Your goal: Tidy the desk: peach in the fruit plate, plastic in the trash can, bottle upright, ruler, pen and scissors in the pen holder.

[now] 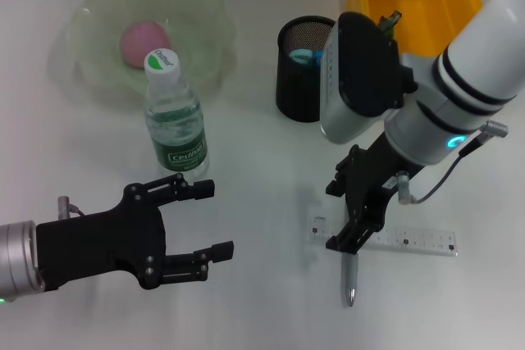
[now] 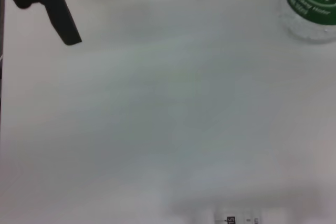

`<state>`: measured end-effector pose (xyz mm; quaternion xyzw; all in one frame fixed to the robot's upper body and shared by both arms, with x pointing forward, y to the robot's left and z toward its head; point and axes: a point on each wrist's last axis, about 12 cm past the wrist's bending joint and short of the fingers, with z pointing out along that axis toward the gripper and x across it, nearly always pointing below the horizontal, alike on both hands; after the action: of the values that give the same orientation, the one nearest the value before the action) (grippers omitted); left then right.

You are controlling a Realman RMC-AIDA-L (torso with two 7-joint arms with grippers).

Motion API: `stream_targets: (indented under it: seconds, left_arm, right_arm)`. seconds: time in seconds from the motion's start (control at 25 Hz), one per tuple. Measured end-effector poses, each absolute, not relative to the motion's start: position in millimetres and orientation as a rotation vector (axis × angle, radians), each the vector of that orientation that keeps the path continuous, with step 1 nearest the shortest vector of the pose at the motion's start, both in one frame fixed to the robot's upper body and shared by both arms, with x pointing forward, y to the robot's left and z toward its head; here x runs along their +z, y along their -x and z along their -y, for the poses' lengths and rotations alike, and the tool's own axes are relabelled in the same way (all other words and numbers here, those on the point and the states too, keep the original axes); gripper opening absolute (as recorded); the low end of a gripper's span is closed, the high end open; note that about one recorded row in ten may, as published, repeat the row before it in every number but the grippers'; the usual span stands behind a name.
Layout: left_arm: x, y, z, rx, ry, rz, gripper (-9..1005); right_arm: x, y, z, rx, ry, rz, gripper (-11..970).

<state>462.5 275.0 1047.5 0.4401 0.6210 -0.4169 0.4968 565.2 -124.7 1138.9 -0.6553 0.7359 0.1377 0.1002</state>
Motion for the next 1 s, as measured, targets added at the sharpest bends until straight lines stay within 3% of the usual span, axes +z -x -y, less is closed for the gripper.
stream_targets:
  seconds: [0.76,0.88,1.0]
  left_arm:
    - [1047,-463,-270,-1.019,-1.069,-1.501,815]
    - [1047,-463,-269,-1.018,-1.071,-1.498,815]
    - [1047,-464,-268,-1.017,-1.073,-1.493,815]
  right_arm:
    - [1120,-564,115,0.358,1.942,-2.186,715]
    - [1120,-564,115,0.361,1.938,-2.186,473]
    - [1120,-564,116,0.362,1.934,-2.188,420]
